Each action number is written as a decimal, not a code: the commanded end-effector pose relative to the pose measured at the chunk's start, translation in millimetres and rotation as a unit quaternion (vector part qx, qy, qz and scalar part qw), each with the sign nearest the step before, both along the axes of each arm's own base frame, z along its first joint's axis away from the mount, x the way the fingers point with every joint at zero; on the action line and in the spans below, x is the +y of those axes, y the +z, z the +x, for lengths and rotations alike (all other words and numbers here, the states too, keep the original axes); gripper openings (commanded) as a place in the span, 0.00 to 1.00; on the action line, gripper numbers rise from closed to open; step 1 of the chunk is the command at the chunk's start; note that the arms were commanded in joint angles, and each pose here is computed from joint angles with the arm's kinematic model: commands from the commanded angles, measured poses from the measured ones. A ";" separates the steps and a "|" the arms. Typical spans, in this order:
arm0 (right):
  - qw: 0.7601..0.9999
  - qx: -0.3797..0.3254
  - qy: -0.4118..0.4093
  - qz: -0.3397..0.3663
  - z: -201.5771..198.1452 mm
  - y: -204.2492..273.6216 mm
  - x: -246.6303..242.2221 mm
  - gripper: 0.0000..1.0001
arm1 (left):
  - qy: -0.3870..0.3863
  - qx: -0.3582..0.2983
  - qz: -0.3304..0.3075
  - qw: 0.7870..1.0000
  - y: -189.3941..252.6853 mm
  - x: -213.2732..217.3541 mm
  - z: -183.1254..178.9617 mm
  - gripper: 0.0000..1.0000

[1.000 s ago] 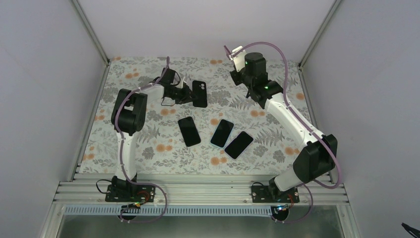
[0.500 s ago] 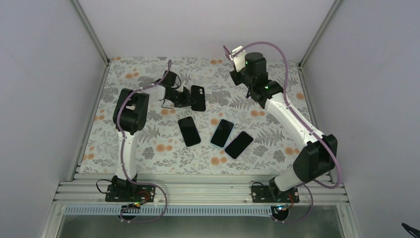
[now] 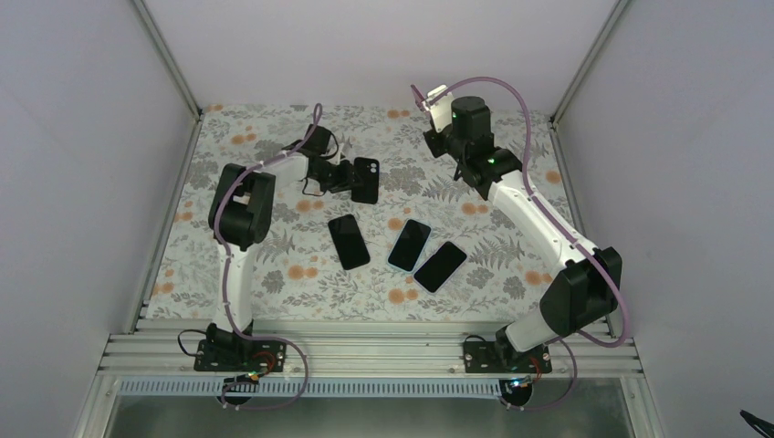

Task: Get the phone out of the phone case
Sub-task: Place the phone case at the center of the board, then place the phone at the center of the board.

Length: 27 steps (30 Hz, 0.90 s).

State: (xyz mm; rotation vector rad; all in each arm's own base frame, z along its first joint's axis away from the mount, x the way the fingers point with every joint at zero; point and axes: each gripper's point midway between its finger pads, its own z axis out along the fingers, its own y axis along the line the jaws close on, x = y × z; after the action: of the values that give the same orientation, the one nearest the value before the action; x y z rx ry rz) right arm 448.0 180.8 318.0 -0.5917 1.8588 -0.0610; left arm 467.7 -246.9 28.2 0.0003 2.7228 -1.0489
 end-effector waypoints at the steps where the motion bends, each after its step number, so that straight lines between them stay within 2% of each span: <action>1: 1.000 -0.022 -0.003 0.019 0.9 15.0 -2.8 0.04 | 0.036 0.010 0.089 0.995 -17.9 28.9 -4.6 0.37; 6: 0.999 -0.026 0.002 0.020 -1.8 20.3 -2.4 0.04 | 0.048 -0.018 0.102 0.993 4.2 34.0 -2.2 0.54; 9: 0.999 -0.030 0.008 0.019 -3.9 23.4 -0.6 0.04 | 0.047 -0.041 0.088 0.994 25.9 31.6 -1.2 0.58; 13: 0.999 -0.038 0.020 0.010 -7.4 28.5 4.6 0.04 | 0.043 -0.097 0.053 0.993 78.4 24.9 3.2 0.66; 14: 0.999 -0.041 0.023 0.006 -8.3 29.6 6.2 0.04 | 0.045 -0.113 0.042 0.992 94.8 24.0 4.5 0.71; 18: 0.997 -0.061 0.033 -0.018 -12.1 37.4 12.0 0.04 | 0.057 -0.184 -0.016 0.981 166.4 25.7 9.6 0.77; 23: 0.992 -0.102 0.037 -0.062 -18.7 47.8 20.1 0.04 | 0.056 -0.256 -0.084 0.961 249.5 28.4 5.5 0.82; 27: 0.985 -0.135 0.031 -0.103 -24.3 49.2 29.2 0.04 | 0.035 -0.275 -0.133 0.952 292.5 19.5 -4.8 0.83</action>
State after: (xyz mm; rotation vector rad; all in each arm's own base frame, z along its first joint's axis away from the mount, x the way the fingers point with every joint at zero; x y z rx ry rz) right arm 430.6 207.6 320.2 -0.7782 1.7597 -0.1645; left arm 470.8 -214.0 277.8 0.0694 2.1571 -1.0372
